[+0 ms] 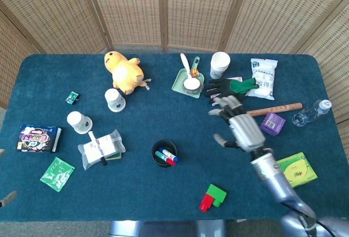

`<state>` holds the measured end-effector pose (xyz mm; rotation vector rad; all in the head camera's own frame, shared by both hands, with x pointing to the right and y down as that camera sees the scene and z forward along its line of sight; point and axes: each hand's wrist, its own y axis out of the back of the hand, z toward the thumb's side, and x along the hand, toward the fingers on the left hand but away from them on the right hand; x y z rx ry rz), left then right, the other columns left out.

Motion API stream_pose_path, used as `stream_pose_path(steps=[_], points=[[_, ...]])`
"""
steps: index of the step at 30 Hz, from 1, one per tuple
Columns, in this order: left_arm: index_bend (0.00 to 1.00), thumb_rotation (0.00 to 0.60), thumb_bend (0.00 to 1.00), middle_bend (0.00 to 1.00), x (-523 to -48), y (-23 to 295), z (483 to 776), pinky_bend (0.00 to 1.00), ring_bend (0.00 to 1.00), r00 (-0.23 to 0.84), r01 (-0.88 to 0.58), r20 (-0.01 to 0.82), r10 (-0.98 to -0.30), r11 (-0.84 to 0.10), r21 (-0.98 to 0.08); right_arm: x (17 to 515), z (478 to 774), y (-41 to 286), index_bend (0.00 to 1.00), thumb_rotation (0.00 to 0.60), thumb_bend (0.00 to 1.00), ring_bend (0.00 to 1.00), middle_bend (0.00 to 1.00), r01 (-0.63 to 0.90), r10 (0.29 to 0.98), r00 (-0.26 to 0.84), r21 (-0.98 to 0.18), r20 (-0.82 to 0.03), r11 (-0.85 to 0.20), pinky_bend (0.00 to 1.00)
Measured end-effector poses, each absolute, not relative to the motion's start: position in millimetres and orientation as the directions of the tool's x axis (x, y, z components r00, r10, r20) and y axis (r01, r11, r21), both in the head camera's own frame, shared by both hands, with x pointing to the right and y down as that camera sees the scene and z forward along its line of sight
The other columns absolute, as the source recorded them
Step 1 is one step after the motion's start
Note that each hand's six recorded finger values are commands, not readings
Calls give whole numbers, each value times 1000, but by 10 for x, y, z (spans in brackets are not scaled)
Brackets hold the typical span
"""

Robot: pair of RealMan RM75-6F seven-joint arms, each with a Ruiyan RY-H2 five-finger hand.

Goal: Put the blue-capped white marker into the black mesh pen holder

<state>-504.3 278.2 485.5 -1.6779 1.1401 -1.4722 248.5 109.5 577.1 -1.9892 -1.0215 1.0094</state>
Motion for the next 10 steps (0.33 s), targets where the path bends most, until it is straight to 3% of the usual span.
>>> stream_pose_path(steps=[10], points=[[0,600,61,0,-5069,2831,4775,0,0,-1,-210,424,-906,-414,-886,3528,5577,1379,249,600,380,0,0,194,949,207,-941,-238,-278,0]])
